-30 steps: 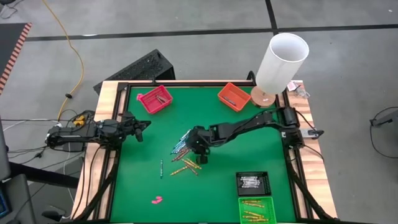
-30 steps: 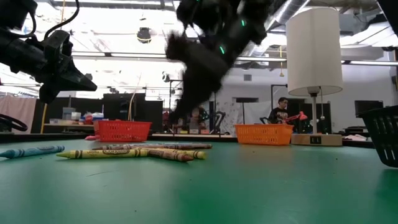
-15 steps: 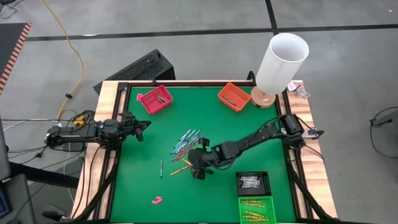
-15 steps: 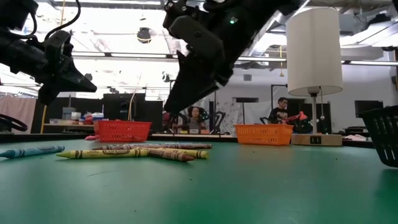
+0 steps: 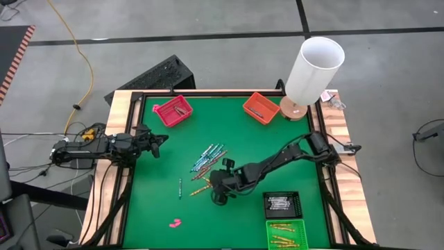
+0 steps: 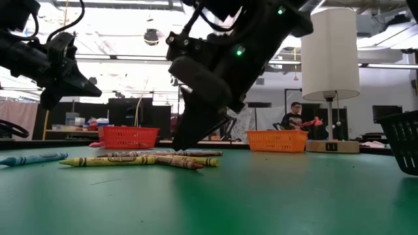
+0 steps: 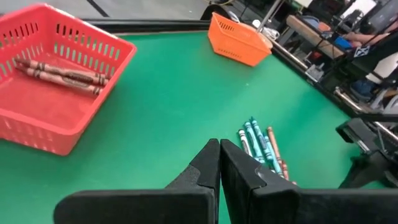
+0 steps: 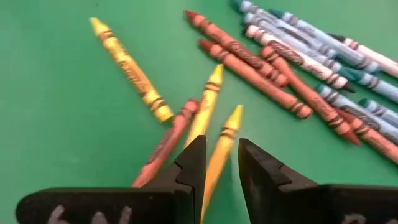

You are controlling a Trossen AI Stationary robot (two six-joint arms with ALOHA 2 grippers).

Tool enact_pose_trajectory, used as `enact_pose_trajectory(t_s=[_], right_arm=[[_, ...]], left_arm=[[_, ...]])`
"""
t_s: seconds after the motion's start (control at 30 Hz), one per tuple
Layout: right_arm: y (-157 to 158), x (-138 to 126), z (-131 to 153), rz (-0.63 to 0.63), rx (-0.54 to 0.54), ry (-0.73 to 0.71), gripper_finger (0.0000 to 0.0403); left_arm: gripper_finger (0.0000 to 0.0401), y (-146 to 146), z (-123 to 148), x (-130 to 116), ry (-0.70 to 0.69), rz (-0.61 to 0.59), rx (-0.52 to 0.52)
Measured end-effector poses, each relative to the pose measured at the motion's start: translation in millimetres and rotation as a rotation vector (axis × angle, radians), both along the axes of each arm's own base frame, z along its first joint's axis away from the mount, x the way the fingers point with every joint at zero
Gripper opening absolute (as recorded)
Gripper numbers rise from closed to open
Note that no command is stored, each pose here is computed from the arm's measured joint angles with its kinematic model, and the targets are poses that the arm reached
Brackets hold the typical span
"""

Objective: Sort crayons
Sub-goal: Put the yellow crayon into the green bin

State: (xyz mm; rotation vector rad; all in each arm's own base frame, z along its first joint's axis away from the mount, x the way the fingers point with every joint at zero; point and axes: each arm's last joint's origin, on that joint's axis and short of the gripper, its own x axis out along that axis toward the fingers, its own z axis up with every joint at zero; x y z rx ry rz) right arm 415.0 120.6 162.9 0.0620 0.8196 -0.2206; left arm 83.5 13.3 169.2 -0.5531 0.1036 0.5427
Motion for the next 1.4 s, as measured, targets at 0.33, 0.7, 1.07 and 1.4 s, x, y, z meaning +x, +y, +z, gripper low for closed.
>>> enact_pose_trajectory(t_s=[0.33, 0.7, 1.07, 1.4], right_arm=[[-17.4, 7.0, -9.4, -0.017, 0.072, 0.029, 0.0102], [-17.7, 3.9, 4.3, -0.05, 0.086, -0.004, 0.0102], [8.3, -2.3, 7.2, 0.007, 0.088, -0.022, 0.0102], [10.1, -0.5, -13.2, -0.004, 0.082, 0.028, 0.0102]], left_arm=[[0.0, -0.9, -0.1, 0.4, 0.014, -0.04, 0.018], [0.0, -0.8, -0.1, 0.3, 0.022, -0.041, 0.035], [0.0, -0.8, -0.1, 0.3, 0.021, -0.04, 0.032], [0.0, -0.7, -0.2, 0.4, 0.021, -0.038, 0.029]])
